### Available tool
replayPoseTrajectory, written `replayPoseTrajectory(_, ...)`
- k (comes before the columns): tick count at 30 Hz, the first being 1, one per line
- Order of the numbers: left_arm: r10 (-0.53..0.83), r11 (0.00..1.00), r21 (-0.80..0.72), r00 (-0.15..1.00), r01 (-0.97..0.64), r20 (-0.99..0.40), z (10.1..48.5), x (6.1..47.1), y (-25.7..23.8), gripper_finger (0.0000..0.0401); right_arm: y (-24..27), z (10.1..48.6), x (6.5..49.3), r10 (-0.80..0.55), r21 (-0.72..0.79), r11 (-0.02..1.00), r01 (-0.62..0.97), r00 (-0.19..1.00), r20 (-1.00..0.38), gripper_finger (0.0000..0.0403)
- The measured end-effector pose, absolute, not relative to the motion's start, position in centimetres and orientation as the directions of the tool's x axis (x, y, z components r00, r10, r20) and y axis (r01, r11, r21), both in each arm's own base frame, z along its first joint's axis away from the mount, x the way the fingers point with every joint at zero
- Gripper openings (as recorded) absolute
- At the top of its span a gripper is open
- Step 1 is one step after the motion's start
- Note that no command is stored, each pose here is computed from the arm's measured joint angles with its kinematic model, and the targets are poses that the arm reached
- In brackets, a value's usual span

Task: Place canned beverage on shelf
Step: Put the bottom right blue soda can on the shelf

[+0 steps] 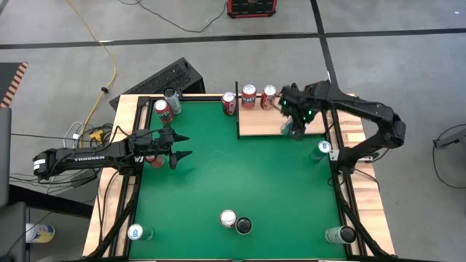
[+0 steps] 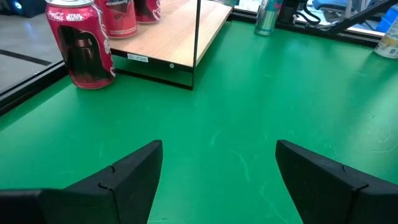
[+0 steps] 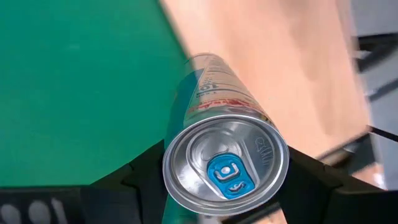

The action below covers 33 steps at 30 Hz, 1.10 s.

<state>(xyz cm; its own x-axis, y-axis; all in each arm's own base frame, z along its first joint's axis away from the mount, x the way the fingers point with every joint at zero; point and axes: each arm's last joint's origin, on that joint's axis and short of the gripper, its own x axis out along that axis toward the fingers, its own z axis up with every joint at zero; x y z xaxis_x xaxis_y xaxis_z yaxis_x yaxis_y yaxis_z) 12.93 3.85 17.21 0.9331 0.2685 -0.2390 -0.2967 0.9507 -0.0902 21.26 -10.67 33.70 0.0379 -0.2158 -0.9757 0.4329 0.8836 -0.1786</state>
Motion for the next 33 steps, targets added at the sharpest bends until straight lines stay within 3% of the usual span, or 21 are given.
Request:
replayPoseTrajectory(11,0.268,0.951,-0.091,0.933,-0.297,-0.239,17.2,12.9,3.9,0.0297,-15.4,33.4,19.9,-0.259,-0.212,0.879,0.427,0.055,-0.964,0.026)
replayPoseTrajectory(20,0.268,0.951,-0.091,0.932,-0.297,-0.242,17.2,12.9,3.9,0.0297,-17.4,30.1,21.7,-0.142,-0.172,0.921,0.35,-0.112,-0.984,0.026)
replayPoseTrajectory(27,0.269,0.95,-0.091,0.932,-0.297,-0.242,17.2,12.9,3.9,0.0297,-17.9,30.7,22.4,-0.134,-0.168,0.923,0.347,-0.12,-0.984,0.026)
replayPoseTrajectory(33,0.268,0.951,-0.091,0.932,-0.297,-0.242,17.2,12.9,3.9,0.0297,-18.1,31.0,22.7,-0.152,-0.173,0.92,0.352,-0.089,-0.984,0.0328)
